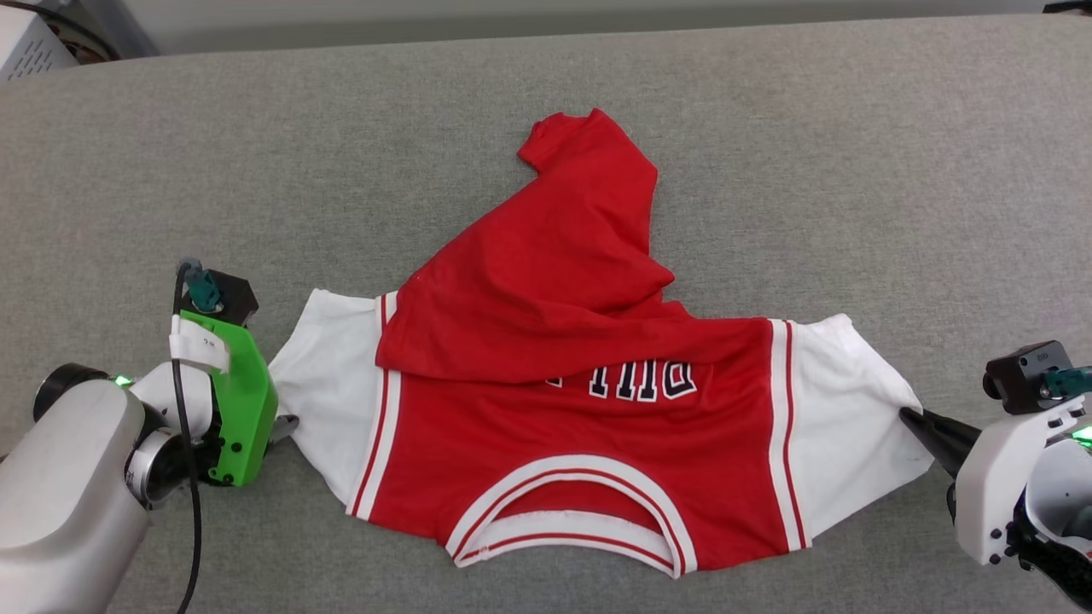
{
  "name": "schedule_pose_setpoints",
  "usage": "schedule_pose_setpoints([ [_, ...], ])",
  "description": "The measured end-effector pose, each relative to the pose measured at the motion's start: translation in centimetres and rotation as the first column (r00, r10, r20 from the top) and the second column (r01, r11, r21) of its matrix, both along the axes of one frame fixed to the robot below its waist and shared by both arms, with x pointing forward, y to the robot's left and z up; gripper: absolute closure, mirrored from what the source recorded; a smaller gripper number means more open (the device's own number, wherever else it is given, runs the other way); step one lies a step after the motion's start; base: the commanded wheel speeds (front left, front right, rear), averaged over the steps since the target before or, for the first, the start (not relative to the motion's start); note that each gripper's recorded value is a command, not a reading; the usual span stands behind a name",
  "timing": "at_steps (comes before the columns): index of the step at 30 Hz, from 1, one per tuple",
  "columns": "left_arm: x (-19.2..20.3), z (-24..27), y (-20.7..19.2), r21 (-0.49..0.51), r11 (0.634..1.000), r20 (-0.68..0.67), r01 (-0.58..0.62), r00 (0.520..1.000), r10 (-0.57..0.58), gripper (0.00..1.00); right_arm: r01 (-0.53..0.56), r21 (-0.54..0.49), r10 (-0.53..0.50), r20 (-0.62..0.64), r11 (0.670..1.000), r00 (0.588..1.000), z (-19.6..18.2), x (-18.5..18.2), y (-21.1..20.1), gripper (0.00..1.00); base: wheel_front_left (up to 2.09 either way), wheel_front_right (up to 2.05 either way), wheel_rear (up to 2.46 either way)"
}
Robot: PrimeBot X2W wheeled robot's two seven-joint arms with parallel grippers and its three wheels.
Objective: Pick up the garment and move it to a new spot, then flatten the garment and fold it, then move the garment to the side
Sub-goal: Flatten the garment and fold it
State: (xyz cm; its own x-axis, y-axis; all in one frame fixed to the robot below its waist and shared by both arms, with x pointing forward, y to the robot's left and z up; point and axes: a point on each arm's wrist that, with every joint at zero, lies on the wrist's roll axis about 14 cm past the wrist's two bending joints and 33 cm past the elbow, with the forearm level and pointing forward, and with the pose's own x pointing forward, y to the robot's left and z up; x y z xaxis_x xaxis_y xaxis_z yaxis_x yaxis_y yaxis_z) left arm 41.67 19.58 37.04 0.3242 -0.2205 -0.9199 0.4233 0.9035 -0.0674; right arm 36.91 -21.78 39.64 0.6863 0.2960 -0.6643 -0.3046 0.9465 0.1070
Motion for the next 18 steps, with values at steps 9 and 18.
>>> schedule_pose_setpoints([
  [9,0.9,-0.9,-0.3,-0.026,1.000,-0.012,0.001,1.000,-0.001,1.00,-0.003,-0.001,0.003,-0.032,1.000,0.999,-1.2,-0.4,0.2,1.00,0.00,0.00,0.00],
  [18,1.3,5.0,-3.4,-0.247,0.968,0.220,0.034,0.975,0.022,1.00,-0.011,0.030,0.007,0.151,0.999,0.988,3.0,0.6,0.3,1.00,0.00,0.00,0.00],
])
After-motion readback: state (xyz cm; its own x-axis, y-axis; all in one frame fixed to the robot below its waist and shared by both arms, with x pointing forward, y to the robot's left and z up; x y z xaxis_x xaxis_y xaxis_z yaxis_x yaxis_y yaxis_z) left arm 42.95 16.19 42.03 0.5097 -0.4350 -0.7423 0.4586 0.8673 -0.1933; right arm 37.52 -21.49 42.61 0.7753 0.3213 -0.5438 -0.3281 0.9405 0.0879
